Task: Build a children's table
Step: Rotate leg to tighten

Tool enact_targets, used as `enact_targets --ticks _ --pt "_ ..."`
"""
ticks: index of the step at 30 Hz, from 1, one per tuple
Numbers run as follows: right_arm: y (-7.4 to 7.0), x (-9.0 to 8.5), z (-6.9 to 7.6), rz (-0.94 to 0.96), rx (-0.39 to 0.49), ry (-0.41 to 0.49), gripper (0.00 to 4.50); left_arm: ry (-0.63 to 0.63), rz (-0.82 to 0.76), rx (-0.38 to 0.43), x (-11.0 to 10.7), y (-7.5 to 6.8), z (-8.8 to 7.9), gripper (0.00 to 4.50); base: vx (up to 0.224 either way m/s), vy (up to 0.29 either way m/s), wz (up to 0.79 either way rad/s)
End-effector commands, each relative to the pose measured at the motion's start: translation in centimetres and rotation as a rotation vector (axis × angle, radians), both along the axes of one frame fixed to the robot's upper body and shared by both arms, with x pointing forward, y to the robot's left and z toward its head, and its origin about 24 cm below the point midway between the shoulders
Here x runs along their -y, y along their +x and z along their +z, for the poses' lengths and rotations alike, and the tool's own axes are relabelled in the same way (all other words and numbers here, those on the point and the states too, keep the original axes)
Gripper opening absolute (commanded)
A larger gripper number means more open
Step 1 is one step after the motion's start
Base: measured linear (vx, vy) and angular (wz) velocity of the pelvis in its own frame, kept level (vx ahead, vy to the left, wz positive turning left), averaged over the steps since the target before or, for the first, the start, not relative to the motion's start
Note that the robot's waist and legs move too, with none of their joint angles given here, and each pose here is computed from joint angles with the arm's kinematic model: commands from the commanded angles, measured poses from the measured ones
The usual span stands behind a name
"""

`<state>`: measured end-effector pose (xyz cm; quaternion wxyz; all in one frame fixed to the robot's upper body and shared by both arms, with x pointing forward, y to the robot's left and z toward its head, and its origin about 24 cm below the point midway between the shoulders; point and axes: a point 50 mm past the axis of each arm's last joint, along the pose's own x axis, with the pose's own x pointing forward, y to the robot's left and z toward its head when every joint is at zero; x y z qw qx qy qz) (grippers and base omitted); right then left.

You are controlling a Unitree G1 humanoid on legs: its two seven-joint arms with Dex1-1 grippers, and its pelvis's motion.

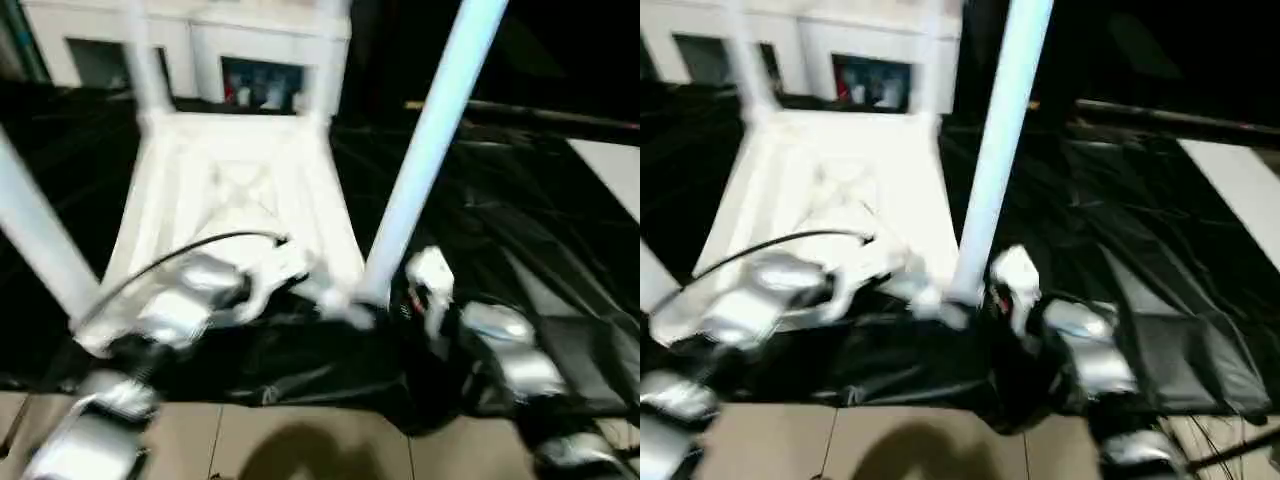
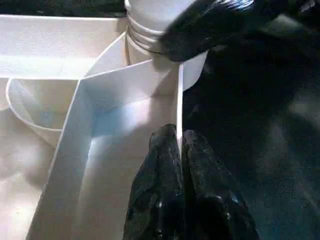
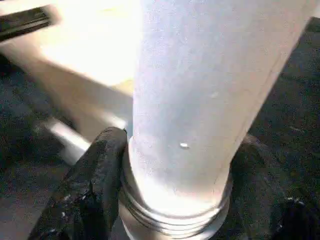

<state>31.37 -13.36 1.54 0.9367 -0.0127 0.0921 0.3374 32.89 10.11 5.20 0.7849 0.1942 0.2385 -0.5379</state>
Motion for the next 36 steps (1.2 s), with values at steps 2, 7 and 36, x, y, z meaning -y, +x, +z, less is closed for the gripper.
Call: enact_targets --ticks 2,7,36 --pt "0.5 1.1 -1.7 -0.297 -0.100 -0.027 2.64 -0.018 0.108 -0.047 1.6 -0.1 -1.7 0.00 0.000 0.000 0.00" --pt "1.3 -1.0 -2.0 -0.426 -0.114 -0.070 2.64 0.016 0.202 0.003 3.9 0.4 -2.3 0.00 0.000 0.000 0.00" --pt "-2.4 2.0 1.4 0.395 0.052 -0.076 3.88 -0.061 -0.207 -0.100 -1.4 -1.9 -0.6 0.00 0.000 0.000 0.00"
